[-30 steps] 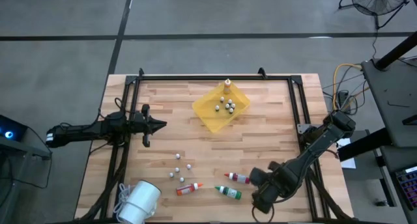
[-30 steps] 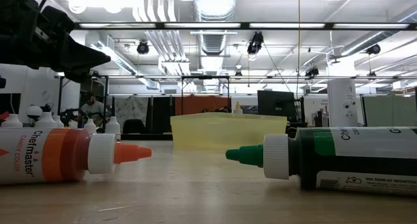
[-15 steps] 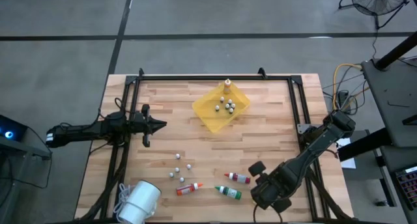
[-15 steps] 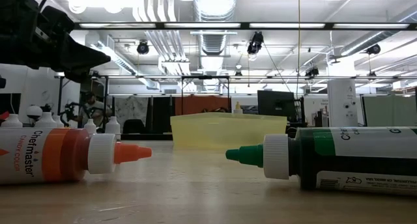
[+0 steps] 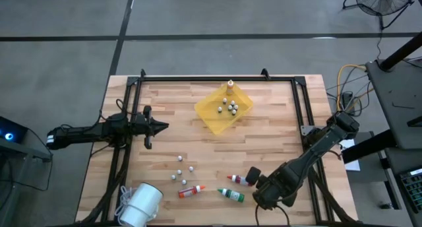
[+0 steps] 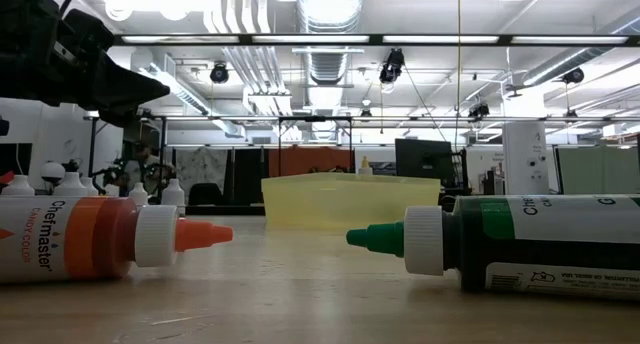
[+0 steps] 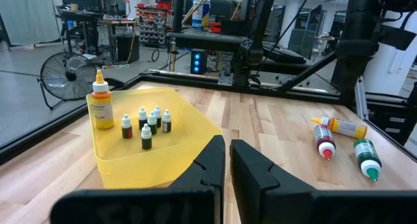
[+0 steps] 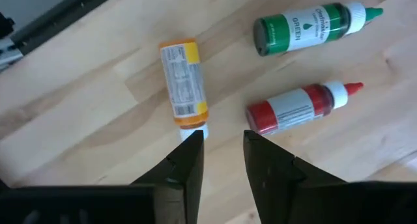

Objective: Pick & Place food coloring
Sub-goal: Put the large yellow food coloring bottle into the yellow bin

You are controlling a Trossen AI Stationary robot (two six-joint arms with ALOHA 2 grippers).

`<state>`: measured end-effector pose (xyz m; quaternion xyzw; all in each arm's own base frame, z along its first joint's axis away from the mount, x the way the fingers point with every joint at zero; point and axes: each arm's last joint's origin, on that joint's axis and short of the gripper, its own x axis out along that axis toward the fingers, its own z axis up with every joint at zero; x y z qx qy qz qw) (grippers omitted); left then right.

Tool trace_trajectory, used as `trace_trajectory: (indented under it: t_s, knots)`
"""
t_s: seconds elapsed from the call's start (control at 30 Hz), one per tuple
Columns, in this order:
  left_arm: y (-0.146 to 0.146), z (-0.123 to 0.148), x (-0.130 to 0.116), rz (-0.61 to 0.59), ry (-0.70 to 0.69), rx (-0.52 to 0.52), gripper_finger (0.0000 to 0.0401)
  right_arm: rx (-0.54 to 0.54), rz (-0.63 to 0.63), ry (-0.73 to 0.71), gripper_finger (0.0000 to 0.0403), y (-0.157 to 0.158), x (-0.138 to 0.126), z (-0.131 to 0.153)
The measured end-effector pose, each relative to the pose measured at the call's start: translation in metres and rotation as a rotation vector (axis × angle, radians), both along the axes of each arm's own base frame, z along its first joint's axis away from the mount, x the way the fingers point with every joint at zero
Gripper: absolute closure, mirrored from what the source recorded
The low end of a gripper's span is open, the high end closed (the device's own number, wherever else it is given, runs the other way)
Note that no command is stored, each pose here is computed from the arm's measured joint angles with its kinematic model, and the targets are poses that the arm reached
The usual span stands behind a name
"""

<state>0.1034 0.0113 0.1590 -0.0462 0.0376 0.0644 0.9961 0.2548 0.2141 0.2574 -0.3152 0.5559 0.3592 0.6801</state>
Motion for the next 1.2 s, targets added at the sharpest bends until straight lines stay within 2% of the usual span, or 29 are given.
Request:
trace_trajectory:
  t_s: [0.3, 0.67, 1.2]
  knots:
    - [0.000, 0.000, 0.000, 0.000, 0.000, 0.000, 0.0401, -0.035, 0.074, 0.031, 0.0257, -0.007, -0.001, -0.008]
    - [0.000, 0.000, 0.000, 0.001, 0.000, 0.000, 0.0401, -0.085, 0.114, 0.097, 0.0211, -0.014, -0.010, -0.035]
    - [0.000, 0.000, 0.000, 0.001, 0.000, 0.000, 0.0401, -0.067, 0.181, 0.080, 0.0202, -0.015, -0.018, -0.069]
